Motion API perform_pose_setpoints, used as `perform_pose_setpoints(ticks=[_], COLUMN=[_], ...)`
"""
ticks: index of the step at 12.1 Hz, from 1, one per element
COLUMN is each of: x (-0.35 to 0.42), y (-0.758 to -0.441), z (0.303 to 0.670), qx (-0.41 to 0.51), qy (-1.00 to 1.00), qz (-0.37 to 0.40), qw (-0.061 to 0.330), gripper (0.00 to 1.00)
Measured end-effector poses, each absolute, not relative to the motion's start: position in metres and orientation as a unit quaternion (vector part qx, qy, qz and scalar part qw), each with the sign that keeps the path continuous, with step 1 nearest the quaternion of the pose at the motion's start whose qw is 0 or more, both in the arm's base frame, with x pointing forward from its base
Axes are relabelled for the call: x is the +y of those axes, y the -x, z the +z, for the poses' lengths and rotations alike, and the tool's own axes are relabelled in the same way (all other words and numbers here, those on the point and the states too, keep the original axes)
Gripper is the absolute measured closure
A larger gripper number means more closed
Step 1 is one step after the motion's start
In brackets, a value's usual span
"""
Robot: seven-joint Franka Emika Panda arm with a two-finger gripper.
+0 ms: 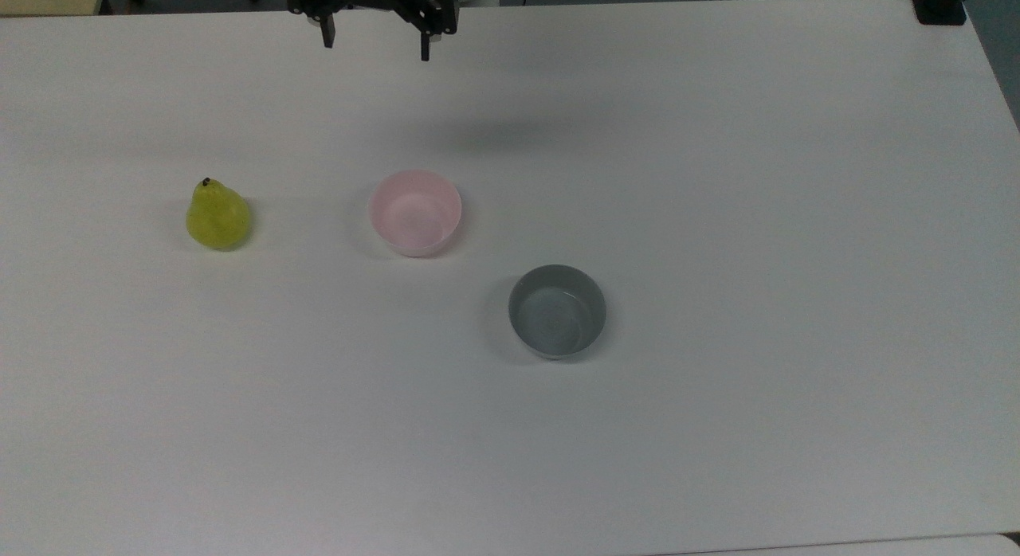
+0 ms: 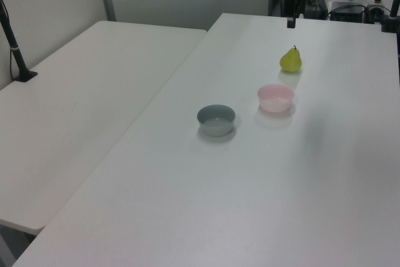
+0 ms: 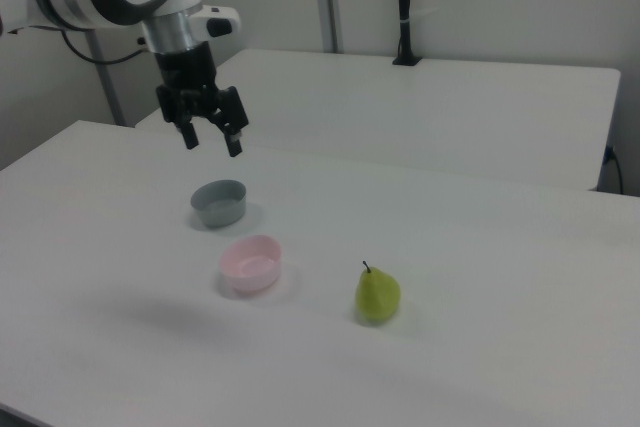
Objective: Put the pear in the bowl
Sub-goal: 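Move the open gripper over to the yellow-green pear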
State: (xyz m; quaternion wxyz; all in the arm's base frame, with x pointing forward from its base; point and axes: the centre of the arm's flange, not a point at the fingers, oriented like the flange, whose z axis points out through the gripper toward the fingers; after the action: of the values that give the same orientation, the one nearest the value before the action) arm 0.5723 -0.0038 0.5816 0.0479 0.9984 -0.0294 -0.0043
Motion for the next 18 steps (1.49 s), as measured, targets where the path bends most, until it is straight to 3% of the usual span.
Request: perform_pose_setpoints(ticks=[3,8,14,18], x=[-0.052,-0.135,-0.178,-0.185], y=[-0.58,-0.583,-0.593,-0.605], z=[0.58,0.561,0.529,0.488], qx=[-0.059,-0.014,0.042,0.044], qy=[-0.997,-0.998,-0.997,-0.998], qz=[0.021,0.021,0.018,-0.008], qw=[0.048,0.054,0.06,0.054], gripper=[0.0,0.0,0.0,0.0])
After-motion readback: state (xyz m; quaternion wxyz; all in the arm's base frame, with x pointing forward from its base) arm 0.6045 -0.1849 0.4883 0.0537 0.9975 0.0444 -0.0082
